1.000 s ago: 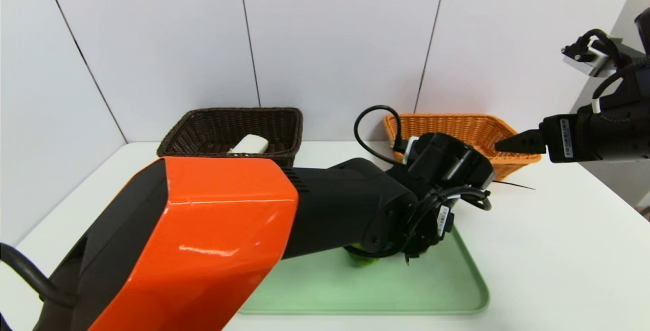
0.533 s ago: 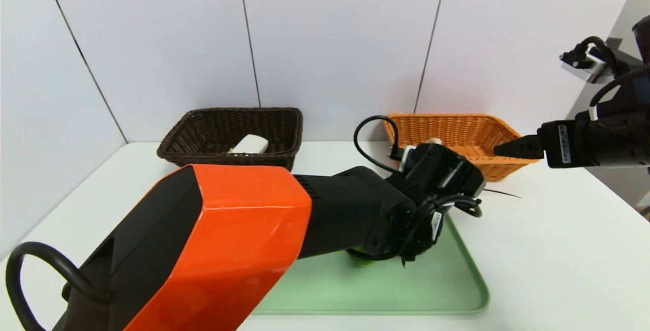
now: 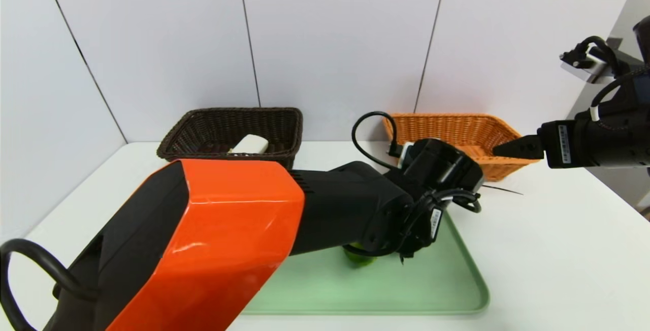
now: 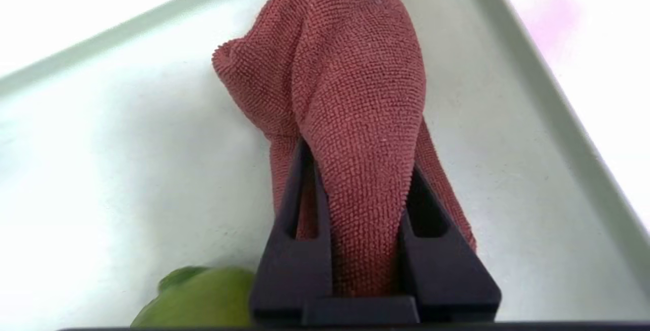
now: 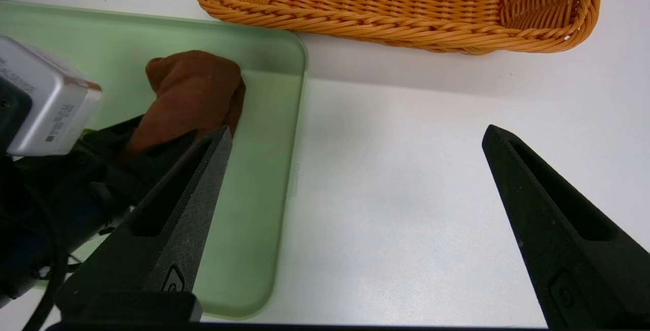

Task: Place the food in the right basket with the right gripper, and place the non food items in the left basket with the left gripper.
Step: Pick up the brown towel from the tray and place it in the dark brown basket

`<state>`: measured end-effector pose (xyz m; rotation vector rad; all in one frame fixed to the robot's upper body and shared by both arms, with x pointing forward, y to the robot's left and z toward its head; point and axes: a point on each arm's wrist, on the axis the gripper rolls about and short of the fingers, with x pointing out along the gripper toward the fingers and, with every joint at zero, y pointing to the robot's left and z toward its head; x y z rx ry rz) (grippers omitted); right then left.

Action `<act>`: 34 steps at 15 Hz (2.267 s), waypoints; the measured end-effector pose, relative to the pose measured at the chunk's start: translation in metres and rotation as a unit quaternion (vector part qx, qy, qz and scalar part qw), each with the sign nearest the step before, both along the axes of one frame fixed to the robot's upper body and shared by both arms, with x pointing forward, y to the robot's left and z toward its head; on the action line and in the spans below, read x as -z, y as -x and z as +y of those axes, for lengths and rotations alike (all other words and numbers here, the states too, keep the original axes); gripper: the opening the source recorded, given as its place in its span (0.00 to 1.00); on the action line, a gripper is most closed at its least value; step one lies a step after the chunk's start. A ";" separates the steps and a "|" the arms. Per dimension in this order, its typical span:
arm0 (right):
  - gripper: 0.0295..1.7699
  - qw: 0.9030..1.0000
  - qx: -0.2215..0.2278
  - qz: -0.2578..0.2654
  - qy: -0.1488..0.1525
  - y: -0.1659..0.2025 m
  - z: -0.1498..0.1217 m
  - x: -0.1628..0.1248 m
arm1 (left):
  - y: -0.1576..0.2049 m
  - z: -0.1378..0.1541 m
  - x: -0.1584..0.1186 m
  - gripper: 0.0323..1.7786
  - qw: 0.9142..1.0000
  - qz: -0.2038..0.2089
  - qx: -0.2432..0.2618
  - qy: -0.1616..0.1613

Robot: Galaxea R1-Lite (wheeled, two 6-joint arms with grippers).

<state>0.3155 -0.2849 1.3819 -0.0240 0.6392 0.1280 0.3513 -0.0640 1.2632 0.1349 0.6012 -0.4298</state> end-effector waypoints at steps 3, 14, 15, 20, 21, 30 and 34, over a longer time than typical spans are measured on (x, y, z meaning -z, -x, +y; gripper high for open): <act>0.96 1.000 0.000 -0.001 0.000 0.000 0.000 0.000 | -0.002 0.012 -0.024 0.17 1.000 -0.014 -0.006 0.015; 0.97 1.000 -0.002 -0.005 -0.001 -0.003 0.001 0.000 | -0.029 0.119 -0.128 0.17 0.989 -0.075 -0.108 0.064; 0.97 1.000 -0.003 -0.005 -0.001 -0.003 0.001 0.000 | -0.035 0.135 -0.137 0.17 0.987 -0.086 -0.122 0.063; 0.97 1.000 -0.004 0.000 0.000 -0.003 0.002 0.003 | -0.072 0.197 -0.147 0.17 0.974 -0.110 -0.195 0.038; 0.97 1.000 -0.004 0.001 0.000 -0.003 0.002 0.003 | -0.082 0.205 -0.141 0.17 0.972 -0.106 -0.208 0.034; 0.97 1.000 -0.004 0.004 0.001 -0.003 0.002 0.005 | -0.132 0.226 -0.091 0.35 0.968 -0.056 -0.244 0.009; 0.97 1.000 -0.005 0.003 0.000 -0.002 0.002 0.004 | -0.132 0.227 -0.091 0.59 0.968 -0.056 -0.246 0.010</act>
